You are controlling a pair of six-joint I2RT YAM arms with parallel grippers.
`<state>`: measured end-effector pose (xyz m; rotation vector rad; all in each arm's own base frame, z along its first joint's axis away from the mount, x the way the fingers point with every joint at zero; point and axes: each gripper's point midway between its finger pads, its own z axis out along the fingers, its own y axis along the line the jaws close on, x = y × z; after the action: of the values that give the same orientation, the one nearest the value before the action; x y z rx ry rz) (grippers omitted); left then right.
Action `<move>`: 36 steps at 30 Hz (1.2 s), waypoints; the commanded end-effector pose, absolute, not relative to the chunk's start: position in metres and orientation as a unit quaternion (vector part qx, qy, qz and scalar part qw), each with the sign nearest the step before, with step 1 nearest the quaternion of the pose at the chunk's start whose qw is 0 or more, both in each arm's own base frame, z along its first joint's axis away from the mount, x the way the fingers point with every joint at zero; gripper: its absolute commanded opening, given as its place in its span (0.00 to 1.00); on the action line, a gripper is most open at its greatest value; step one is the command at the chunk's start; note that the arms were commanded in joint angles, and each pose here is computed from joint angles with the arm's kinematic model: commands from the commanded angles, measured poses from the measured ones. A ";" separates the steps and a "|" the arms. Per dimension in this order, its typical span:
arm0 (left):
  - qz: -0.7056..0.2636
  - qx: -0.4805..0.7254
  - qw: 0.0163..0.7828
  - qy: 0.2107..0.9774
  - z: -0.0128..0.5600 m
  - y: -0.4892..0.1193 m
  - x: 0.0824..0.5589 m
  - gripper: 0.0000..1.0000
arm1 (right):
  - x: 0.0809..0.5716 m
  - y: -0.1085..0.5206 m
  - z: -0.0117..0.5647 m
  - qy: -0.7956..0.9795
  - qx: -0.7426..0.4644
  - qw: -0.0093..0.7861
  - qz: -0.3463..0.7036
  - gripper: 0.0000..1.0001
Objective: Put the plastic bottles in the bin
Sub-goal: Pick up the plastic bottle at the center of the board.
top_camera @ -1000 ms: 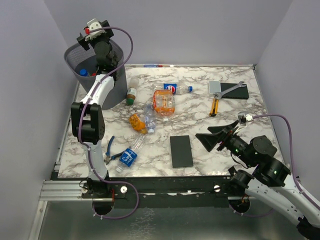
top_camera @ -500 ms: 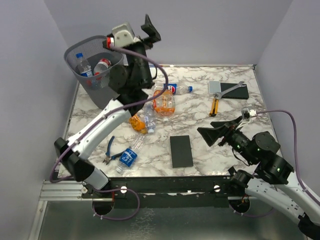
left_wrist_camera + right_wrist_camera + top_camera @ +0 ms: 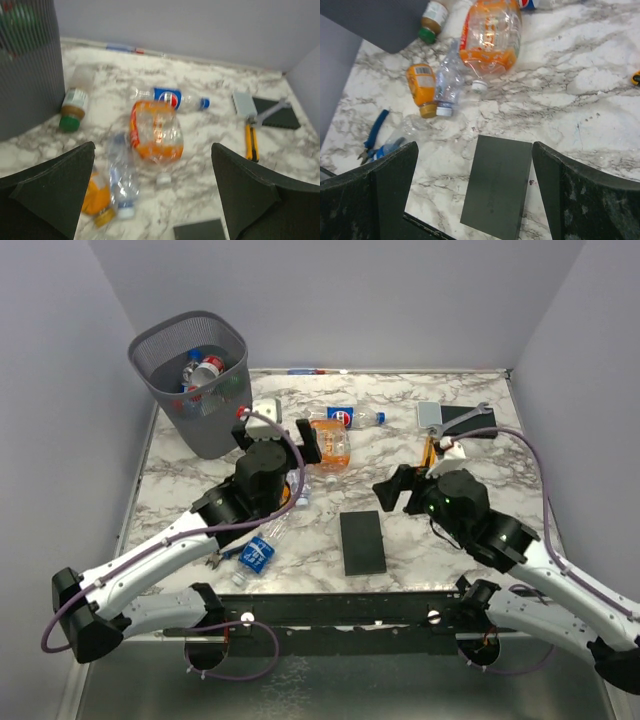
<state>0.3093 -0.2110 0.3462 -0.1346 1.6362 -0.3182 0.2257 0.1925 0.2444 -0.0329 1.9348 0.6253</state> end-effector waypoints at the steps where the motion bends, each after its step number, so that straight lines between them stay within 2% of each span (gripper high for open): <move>1: -0.212 -0.070 0.612 0.759 0.292 -0.191 0.263 0.99 | 0.244 0.207 0.217 0.835 0.004 0.499 0.232 1.00; 8: -0.252 -0.082 0.623 0.736 0.270 -0.153 0.228 0.99 | 0.275 0.255 0.167 0.858 0.004 0.454 0.240 1.00; 15: -0.224 -0.084 0.628 0.740 0.246 -0.133 0.222 0.99 | 0.322 0.281 0.135 0.866 0.021 0.438 0.241 0.90; 25: -0.224 -0.087 0.627 0.741 0.237 -0.126 0.217 0.99 | 0.358 0.318 0.075 0.901 -0.018 0.375 0.218 0.85; 36: -0.214 -0.108 0.644 0.726 0.241 -0.111 0.215 0.99 | 0.354 0.322 0.050 0.916 -0.008 0.340 0.213 0.65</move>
<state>0.2143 -0.1179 0.2479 -0.2375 1.6456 -0.5365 0.3577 0.3192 0.0582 -0.0197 2.3473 0.5344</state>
